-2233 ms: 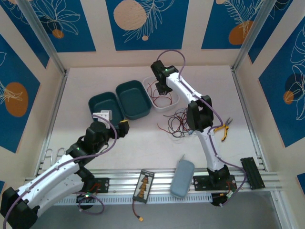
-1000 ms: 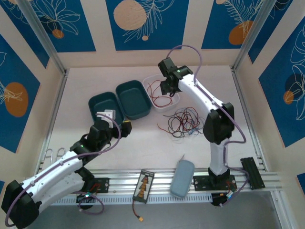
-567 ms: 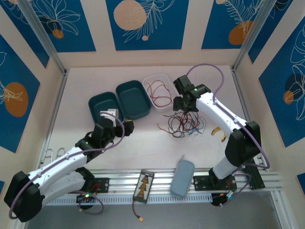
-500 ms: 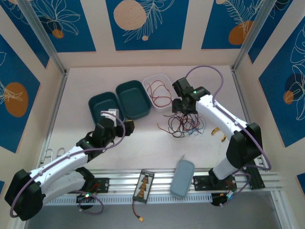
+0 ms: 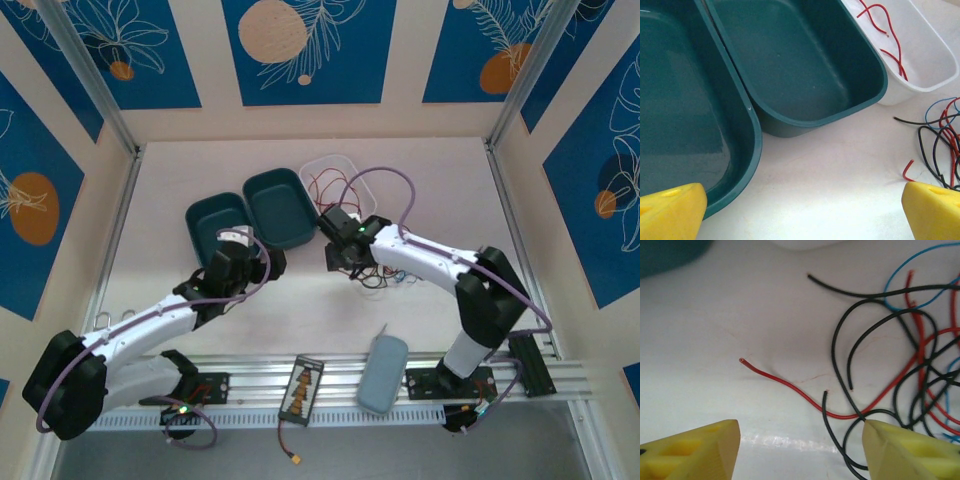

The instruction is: Untangle the cables

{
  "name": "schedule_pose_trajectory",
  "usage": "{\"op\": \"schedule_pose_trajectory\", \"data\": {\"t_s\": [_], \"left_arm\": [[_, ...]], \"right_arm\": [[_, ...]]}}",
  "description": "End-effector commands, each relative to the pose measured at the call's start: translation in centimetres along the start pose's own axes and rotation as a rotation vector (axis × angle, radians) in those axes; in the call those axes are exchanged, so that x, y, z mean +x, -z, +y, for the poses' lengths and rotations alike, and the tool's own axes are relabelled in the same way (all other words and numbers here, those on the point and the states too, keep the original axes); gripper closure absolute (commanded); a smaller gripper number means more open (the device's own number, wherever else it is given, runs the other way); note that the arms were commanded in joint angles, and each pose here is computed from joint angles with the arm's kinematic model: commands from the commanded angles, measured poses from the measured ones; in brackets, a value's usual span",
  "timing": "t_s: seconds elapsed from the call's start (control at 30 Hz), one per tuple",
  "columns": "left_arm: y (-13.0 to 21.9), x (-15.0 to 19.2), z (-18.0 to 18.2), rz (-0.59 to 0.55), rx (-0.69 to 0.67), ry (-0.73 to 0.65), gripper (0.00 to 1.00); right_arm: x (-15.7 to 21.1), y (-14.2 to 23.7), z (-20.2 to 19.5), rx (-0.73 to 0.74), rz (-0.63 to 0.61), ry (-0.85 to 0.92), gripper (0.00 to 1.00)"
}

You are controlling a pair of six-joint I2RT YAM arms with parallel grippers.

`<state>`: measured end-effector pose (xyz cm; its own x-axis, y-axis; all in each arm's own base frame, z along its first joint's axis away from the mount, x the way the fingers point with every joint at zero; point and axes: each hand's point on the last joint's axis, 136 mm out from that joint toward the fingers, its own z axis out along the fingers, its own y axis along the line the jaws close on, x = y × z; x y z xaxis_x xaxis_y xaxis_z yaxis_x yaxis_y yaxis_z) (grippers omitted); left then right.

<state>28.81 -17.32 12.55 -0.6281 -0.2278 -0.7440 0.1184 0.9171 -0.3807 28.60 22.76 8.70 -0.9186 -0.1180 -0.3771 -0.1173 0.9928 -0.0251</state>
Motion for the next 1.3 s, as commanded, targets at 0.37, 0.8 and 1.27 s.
{"op": "schedule_pose_trajectory", "data": {"t_s": [0.37, 0.8, 1.27], "left_arm": [[1.2, -2.1, 0.2, -0.086, 0.007, 0.05, 0.0], [1.0, -2.0, -0.3, -0.07, 0.032, 0.046, 0.0], [0.7, -2.3, -4.1, -0.062, 0.219, -0.08, 0.0]], "right_arm": [[-1.6, -4.5, 3.7, -0.005, 0.018, 0.055, 0.44], [-1.4, -5.9, 3.6, -0.011, 0.053, 0.023, 0.92], [-4.6, 4.7, 1.3, -0.08, -0.142, -0.059, 1.0]]}}
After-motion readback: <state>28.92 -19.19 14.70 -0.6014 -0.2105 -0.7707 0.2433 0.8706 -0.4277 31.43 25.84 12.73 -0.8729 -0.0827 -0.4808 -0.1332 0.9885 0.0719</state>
